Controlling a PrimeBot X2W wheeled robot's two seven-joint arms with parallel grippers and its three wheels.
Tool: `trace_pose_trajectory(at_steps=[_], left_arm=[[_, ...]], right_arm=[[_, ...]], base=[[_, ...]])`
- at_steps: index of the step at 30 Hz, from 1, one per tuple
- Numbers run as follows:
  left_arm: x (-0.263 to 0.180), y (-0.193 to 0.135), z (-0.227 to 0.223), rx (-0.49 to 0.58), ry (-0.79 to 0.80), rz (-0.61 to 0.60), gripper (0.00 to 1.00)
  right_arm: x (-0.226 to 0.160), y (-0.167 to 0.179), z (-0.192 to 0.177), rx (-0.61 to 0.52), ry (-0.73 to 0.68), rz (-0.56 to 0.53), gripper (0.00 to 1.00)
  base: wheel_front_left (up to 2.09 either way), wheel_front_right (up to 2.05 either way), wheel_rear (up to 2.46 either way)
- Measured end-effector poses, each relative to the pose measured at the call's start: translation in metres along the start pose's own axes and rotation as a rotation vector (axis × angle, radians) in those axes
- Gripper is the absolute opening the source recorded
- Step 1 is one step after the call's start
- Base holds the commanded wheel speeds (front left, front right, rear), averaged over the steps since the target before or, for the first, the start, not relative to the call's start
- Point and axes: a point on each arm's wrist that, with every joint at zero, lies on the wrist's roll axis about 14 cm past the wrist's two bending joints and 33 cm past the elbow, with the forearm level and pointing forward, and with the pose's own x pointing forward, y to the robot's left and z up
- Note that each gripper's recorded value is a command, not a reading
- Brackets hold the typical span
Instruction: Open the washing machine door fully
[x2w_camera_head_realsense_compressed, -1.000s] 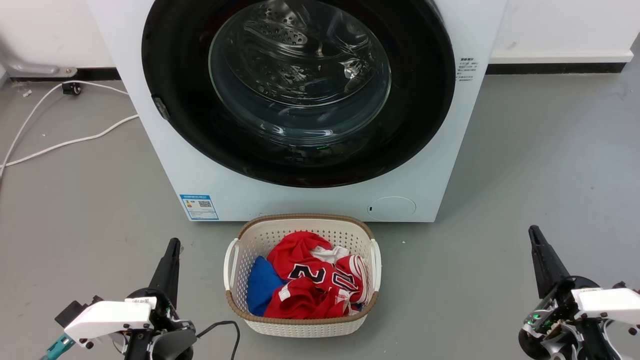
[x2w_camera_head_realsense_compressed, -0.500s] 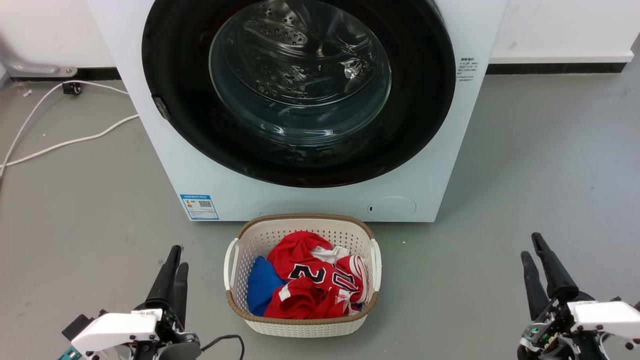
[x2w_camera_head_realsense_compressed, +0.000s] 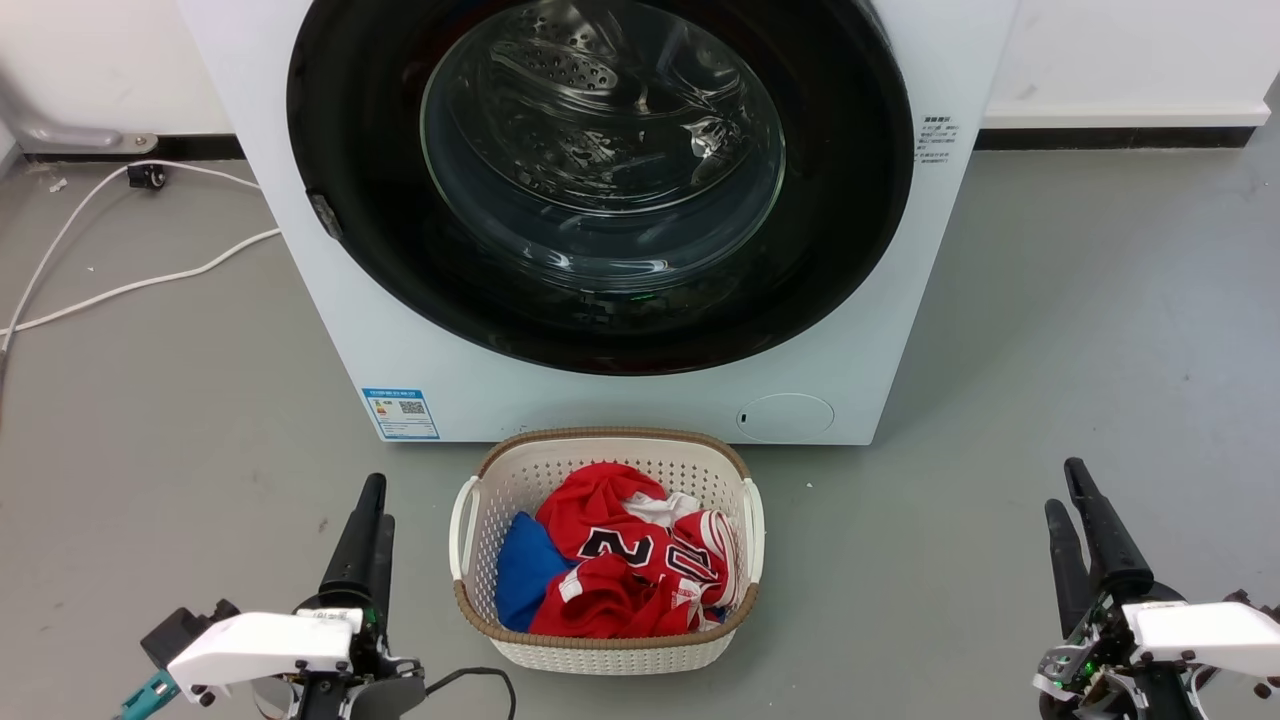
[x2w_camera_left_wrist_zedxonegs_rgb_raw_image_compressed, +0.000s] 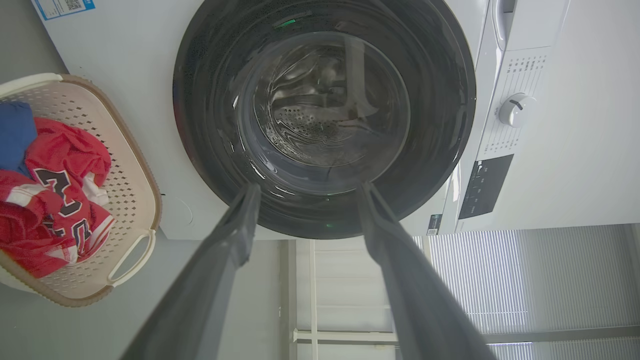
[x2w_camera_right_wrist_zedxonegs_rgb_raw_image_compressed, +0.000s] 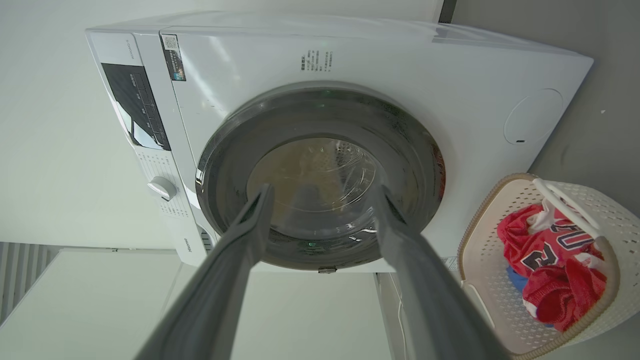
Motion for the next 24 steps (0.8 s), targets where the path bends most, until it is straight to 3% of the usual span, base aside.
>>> trace_pose_trajectory(at_steps=[10,24], left_arm=[[0.004,-0.02,-0.004,0.266,-0.001,-0.06,1.0],[0.008,-0.033,-0.022,0.647,0.038,-0.12,1.0]], right_arm=[[0.002,0.011,0.0,-0.148,-0.013,0.034,1.0],[0.002,0.02,-0.002,-0.567,-0.011,0.067,1.0]], base=[[0.0,0.0,0.0],[0.0,0.0,0.0]])
